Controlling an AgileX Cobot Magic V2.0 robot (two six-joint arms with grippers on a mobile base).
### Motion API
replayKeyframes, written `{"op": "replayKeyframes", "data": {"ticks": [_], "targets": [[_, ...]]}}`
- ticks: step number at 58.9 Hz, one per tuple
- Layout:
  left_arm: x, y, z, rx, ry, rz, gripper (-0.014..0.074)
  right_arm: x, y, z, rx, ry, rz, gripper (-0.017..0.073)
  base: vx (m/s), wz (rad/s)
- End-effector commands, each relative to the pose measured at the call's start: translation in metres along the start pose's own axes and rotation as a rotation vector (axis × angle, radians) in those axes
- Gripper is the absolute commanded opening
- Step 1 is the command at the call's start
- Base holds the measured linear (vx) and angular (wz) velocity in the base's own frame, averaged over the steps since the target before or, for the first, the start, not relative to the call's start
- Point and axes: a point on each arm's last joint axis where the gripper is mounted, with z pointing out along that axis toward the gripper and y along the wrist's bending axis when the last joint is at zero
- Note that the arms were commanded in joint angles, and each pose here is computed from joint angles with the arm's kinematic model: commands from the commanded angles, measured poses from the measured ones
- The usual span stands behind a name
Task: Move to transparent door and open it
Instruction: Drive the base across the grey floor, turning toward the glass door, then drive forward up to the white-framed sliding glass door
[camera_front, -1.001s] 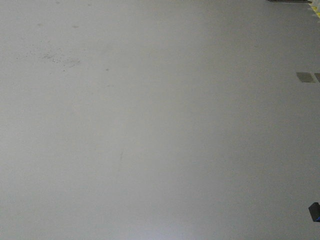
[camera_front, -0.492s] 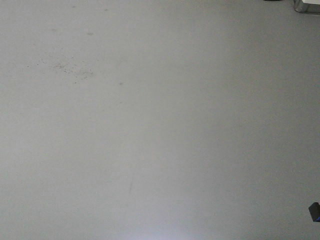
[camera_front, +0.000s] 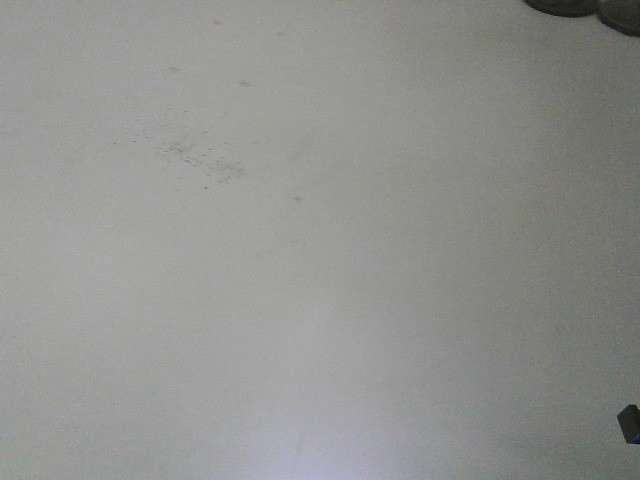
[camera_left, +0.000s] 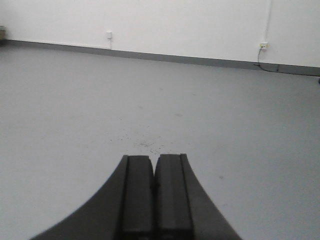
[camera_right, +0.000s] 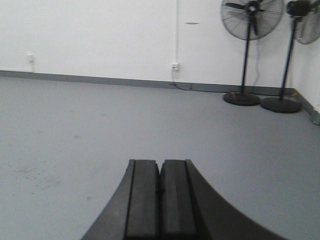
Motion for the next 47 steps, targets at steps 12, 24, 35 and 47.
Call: {"op": "replayKeyframes", "data": {"ticks": [12, 24, 35, 47], "targets": [[-0.0024, 0.001, -0.0001, -0.008, -0.077, -0.014, -0.0006, -0.0068, 0.0001, -0.0012, 0.001, -0.095, -0.012, -0.0006, 0.43, 0.43], [-0.0024, 0.001, -0.0001, -0.008, -0.077, -0.014, -0.0006, -0.0068, 0.0001, -0.0012, 0.001, -0.095, -0.012, -0.0006, 0.42, 0.5], [-0.0024, 0.001, -0.0001, -0.008, -0.077, -0.014, -0.0006, -0.0068, 0.0001, -0.0012, 0.001, -0.095, -0.012, -0.0006, 0.42, 0.49], [-0.0024, 0.001, -0.0001, -0.008, -0.077, -0.014, -0.0006, -0.0068, 0.0001, -0.0012, 0.001, -0.095, -0.012, -0.0006, 0.42, 0.45]]}}
